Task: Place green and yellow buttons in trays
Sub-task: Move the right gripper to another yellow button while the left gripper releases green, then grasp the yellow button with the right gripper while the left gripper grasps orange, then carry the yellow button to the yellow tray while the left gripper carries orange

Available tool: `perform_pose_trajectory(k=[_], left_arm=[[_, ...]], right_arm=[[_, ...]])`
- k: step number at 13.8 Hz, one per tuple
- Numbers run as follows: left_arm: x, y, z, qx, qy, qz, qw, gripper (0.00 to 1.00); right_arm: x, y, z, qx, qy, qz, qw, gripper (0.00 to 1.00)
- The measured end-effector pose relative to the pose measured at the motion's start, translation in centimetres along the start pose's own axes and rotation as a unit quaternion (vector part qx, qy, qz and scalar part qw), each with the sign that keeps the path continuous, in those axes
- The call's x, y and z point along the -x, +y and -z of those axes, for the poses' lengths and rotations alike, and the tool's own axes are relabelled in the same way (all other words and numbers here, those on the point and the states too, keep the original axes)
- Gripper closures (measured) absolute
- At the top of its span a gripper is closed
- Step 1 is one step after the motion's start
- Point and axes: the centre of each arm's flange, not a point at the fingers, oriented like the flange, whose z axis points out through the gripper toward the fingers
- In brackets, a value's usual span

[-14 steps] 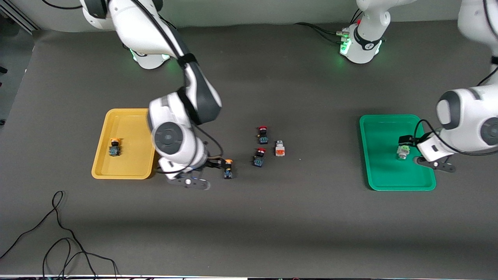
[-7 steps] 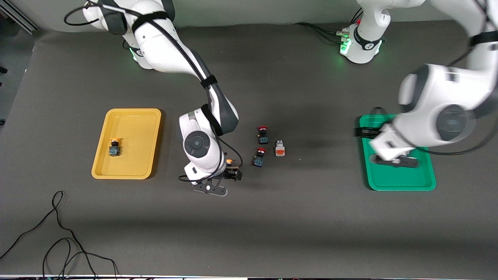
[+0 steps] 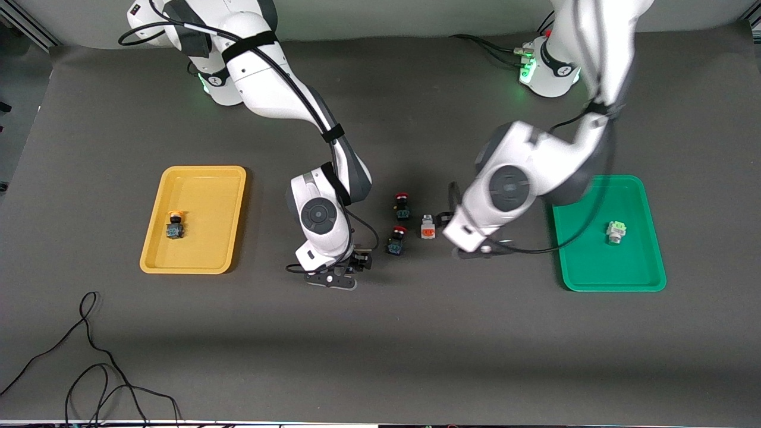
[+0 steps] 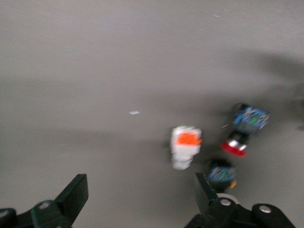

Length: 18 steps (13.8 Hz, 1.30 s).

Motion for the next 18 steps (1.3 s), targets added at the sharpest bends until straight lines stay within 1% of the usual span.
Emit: perform_pose_trajectory(k=[1, 3, 4, 6, 8, 11, 13, 15, 17, 18], left_arm=[[0.6, 1.7, -2.6, 0.003, 0.004, 0.001, 1.000, 0.00], [0.8, 3.1, -6.7, 0.004, 0.004, 0.000, 1.000, 0.00], [0.6, 3.1, -8.0, 0.002, 0.001, 0.001, 1.000, 0.00], [0.3, 2.7, -9.5, -0.004, -0.004, 0.004, 1.000, 0.00], [0.3, 2.6, -10.0, -0.007, -0.008, 0.005, 1.000, 0.00], [0.6, 2.8, -11.2, -0.010, -0.011, 0.002, 1.000, 0.00], [0.8, 3.1, -12.0, -0.007, -0.008, -0.001, 1.000, 0.00], [1.0, 3.3, -12.7, -0.008, -0.009, -0.003, 1.000, 0.00], [1.0, 3.4, -12.8, -0.008, -0.009, -0.003, 1.000, 0.04], [1.0, 3.3, -12.8, -0.008, -0.009, -0.002, 1.000, 0.15]], right_arm=[[0.0, 0.0, 0.1, 0.000, 0.000, 0.000, 1.000, 0.39], [-0.1, 0.1, 0.2, -0.001, 0.001, 0.004, 1.000, 0.61], [-0.3, 0.1, 0.4, -0.001, 0.002, 0.007, 1.000, 0.67], [-0.6, 0.4, 1.2, -0.002, -0.001, 0.009, 1.000, 0.67], [-0.8, 0.3, 3.6, -0.002, -0.016, 0.010, 1.000, 0.67], [-0.9, -0.4, 9.9, -0.008, -0.049, 0.016, 0.999, 0.67], [-1.4, 0.1, 14.3, -0.017, -0.061, 0.031, 0.997, 0.67], [-3.5, 3.1, 17.3, -0.024, -0.075, 0.064, 0.995, 0.67], [-6.6, 8.8, 18.9, -0.019, -0.096, 0.107, 0.989, 0.67], [-8.1, 11.9, 19.7, -0.012, -0.099, 0.128, 0.987, 0.67]])
